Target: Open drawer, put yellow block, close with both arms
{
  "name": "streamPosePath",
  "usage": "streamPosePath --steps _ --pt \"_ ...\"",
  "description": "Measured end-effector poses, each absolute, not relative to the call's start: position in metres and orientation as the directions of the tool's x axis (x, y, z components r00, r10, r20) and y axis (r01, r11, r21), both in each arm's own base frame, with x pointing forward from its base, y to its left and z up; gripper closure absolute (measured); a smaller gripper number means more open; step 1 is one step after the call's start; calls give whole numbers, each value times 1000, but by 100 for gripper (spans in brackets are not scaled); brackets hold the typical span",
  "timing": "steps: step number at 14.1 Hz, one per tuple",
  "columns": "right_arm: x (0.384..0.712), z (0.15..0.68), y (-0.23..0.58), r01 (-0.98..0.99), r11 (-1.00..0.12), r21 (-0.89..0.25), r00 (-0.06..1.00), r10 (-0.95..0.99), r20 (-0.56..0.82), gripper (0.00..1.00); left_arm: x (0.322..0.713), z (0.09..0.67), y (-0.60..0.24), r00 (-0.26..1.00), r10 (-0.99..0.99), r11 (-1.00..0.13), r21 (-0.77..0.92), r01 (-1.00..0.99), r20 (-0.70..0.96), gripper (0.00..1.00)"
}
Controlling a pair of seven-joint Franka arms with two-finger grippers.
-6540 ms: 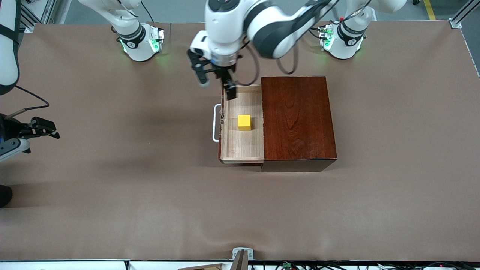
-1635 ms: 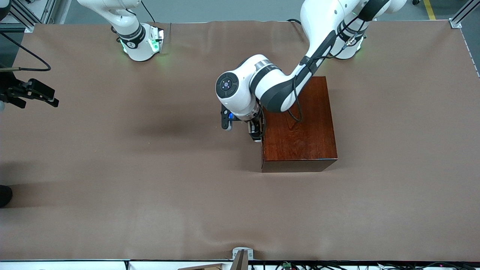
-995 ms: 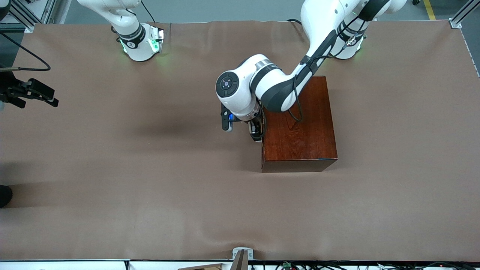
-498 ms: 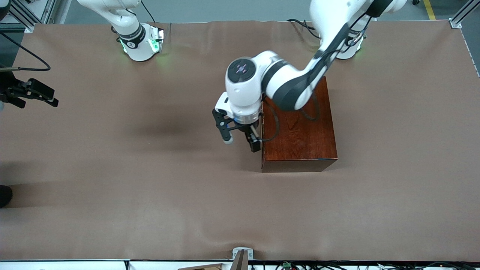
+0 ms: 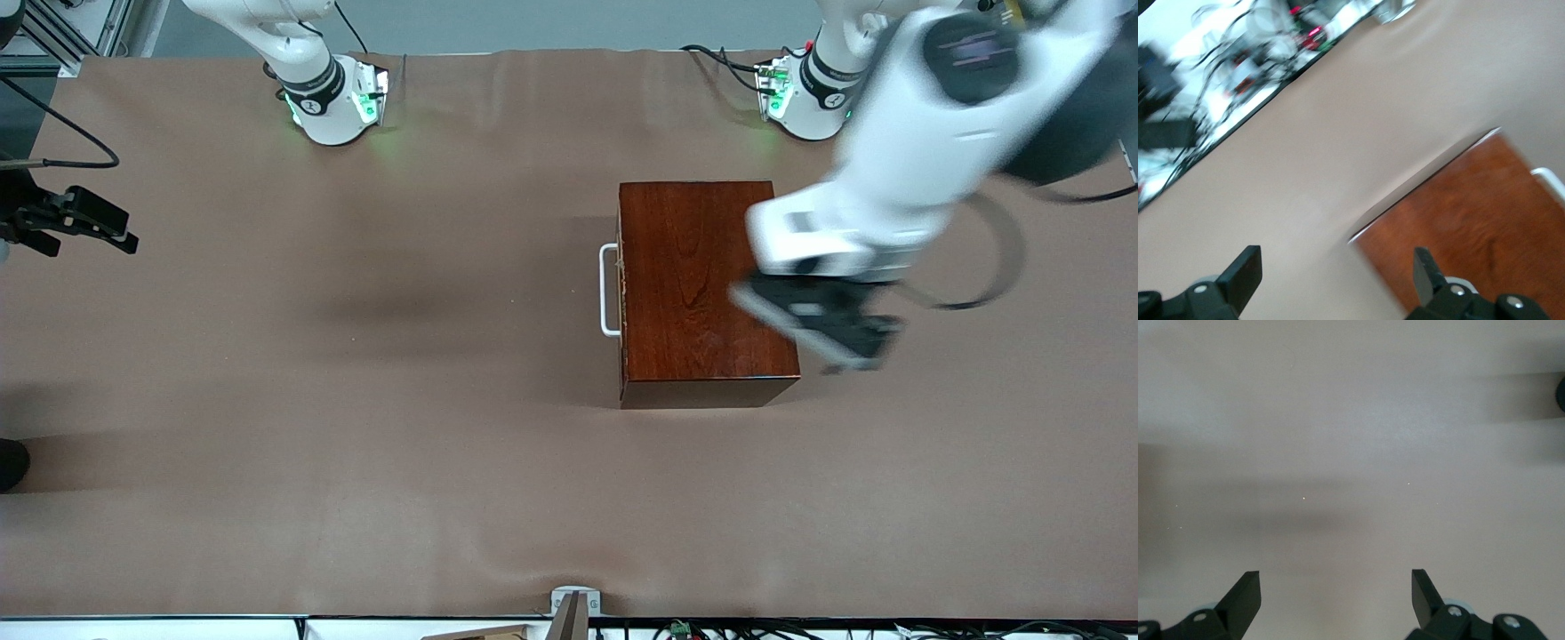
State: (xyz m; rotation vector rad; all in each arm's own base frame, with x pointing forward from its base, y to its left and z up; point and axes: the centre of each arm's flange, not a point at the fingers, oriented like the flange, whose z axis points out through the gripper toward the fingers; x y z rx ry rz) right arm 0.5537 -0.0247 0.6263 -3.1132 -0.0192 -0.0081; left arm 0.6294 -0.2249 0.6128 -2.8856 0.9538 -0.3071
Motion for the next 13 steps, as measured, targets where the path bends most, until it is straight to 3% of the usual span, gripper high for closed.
streamPosePath --steps 5,8,11,13 --pt "554 627 -24 13 -1000 -28 1000 13 7 0 602 640 -125 898 -440 -897 -50 -440 -12 0" --pt "554 627 -24 13 -1000 -28 1000 13 7 0 597 644 -65 962 -272 -962 -15 -273 -31 0" --pt "554 627 -24 14 -1000 -28 1000 13 7 0 591 643 -60 999 -40 -999 -19 -41 -36 0" --pt "554 627 -24 14 -1000 -28 1000 13 7 0 588 642 -67 1000 10 -1000 -21 9 -30 0"
